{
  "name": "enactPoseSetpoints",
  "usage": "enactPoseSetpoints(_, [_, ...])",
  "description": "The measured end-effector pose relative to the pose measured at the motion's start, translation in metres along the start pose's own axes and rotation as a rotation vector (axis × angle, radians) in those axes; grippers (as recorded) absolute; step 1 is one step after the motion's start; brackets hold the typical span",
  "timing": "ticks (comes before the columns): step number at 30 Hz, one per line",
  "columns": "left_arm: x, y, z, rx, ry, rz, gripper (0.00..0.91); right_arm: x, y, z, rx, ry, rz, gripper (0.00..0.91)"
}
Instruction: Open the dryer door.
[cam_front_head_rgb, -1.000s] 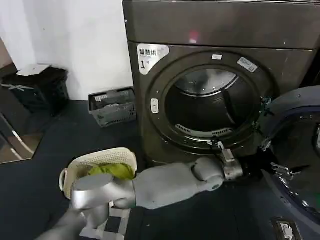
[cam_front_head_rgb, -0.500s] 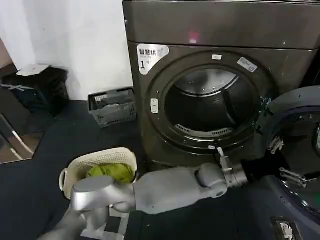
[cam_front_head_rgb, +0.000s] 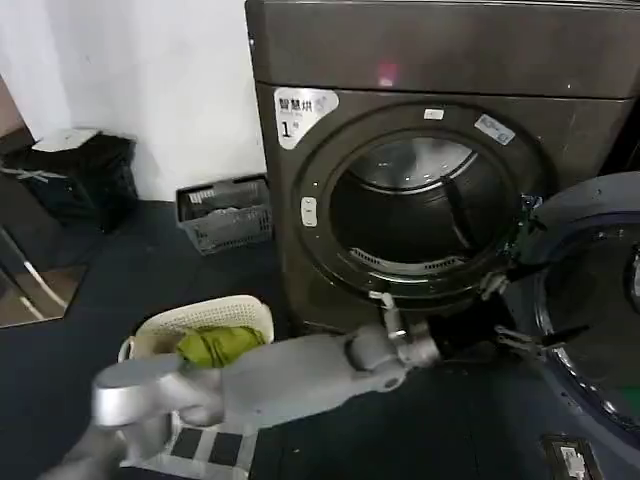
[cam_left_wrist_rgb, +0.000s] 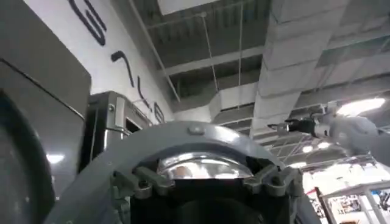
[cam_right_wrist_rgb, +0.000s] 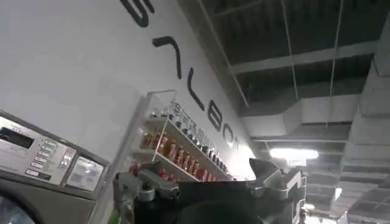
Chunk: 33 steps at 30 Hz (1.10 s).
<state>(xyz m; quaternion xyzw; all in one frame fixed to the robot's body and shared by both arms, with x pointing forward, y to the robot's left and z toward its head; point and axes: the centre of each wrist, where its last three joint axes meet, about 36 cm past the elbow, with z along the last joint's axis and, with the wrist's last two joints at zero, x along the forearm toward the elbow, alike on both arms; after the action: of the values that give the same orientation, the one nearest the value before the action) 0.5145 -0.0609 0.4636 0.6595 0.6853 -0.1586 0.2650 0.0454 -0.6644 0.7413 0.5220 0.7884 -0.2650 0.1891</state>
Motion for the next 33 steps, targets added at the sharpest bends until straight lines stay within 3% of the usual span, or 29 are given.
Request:
enactPoseSetpoints(9, [0.052,0.009,-0.036,-0.040,0.040,-0.014,0.907,0.000,0.000,-0.005,0.002,-0.014,0.000,0.907])
enactPoseSetpoints(20, [0.126,0.036,-0.094,-0.137,0.193,-0.076,0.907,-0.003,0.006,-0.004,-0.004,-0.019,-0.008,0.907])
enactPoseSetpoints(33, [0.215,0.058,-0.182,-0.306,0.606,-0.218,0.907,-0.010,0.009,-0.005,-0.015,-0.026,-0.003,0.907])
